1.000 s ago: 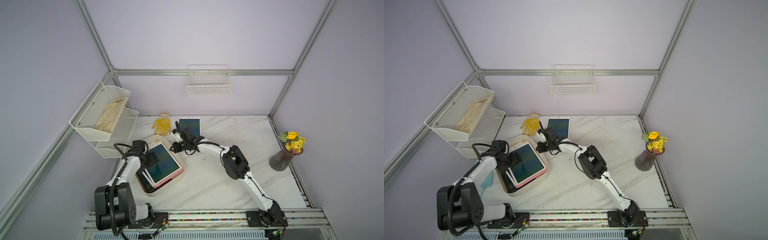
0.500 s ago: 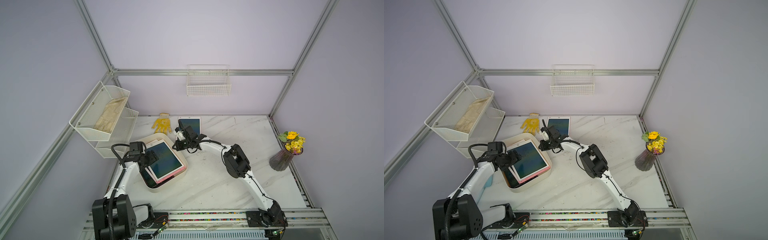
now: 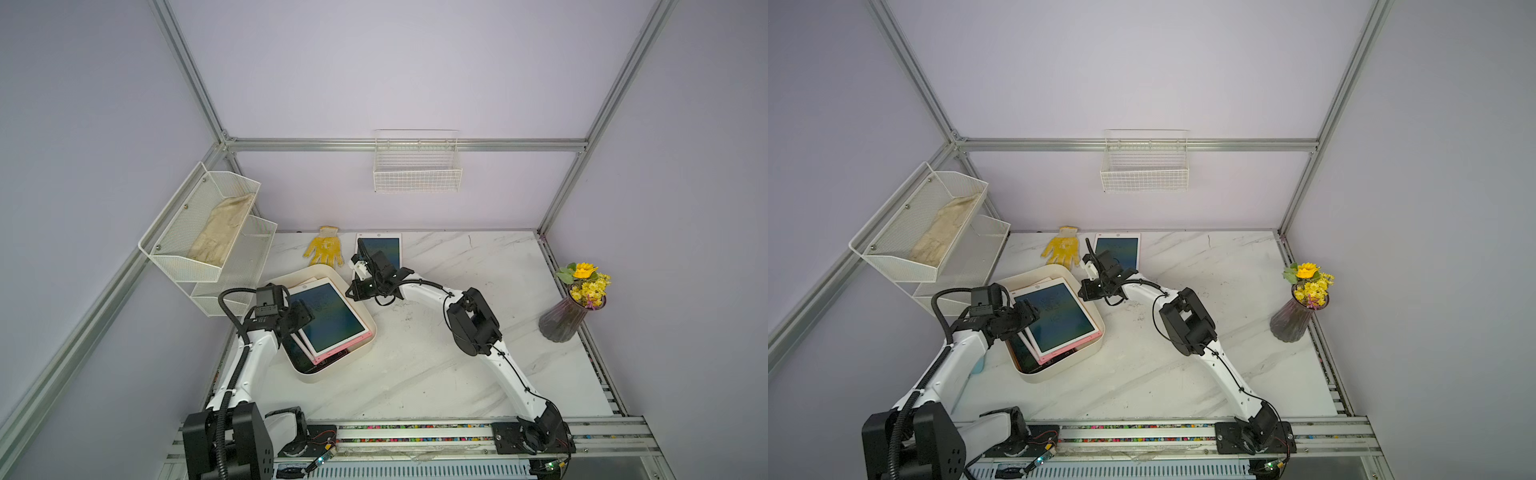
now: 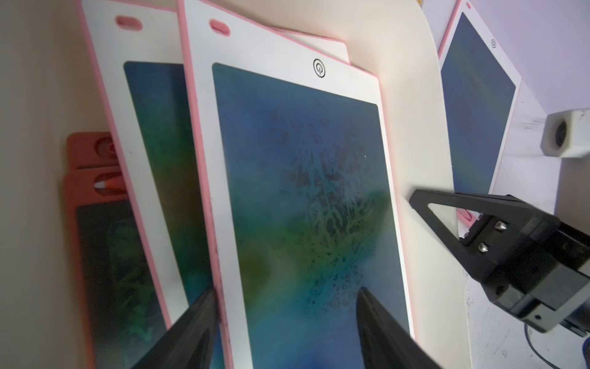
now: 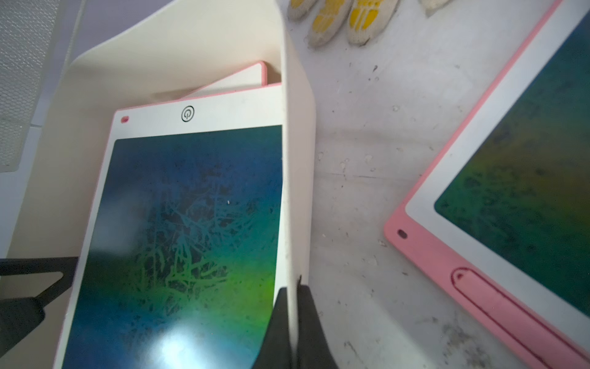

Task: Take out the writing tablet from the storage box
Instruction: Pick up the writing tablet from the storage box.

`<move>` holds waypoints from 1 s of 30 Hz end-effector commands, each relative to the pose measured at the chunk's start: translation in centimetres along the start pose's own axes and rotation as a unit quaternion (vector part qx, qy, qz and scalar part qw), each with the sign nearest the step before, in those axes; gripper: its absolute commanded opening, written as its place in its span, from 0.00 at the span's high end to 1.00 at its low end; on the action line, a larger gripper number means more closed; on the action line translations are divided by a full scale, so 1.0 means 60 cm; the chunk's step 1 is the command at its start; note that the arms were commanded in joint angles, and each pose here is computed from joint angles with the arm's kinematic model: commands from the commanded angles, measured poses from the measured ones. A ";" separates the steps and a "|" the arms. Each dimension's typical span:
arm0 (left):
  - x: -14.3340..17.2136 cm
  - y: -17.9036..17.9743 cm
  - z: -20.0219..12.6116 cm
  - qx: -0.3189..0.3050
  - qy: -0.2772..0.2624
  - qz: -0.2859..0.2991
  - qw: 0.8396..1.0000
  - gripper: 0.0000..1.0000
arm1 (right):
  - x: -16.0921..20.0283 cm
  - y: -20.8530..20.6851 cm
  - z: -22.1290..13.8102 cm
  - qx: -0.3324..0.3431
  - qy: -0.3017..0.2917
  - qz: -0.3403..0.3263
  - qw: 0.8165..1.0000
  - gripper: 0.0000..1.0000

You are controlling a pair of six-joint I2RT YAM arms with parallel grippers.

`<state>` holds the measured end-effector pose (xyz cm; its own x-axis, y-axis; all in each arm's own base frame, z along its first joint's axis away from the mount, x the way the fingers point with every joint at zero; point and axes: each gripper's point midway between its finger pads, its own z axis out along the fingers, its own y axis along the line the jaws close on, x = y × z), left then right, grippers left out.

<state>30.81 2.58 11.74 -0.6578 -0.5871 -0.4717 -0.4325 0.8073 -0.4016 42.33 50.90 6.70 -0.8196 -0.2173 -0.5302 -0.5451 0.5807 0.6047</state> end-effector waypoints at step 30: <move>0.036 -0.048 0.023 0.093 0.038 0.003 0.995 0.73 | 0.030 0.010 -0.022 0.026 0.013 -0.030 0.999 1.00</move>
<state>32.07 -0.36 11.95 -0.6890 -0.5715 -0.4457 -0.3163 0.7905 -0.5245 41.84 49.94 6.92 -0.7972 -0.2263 -0.5597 -0.5614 0.6189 0.5494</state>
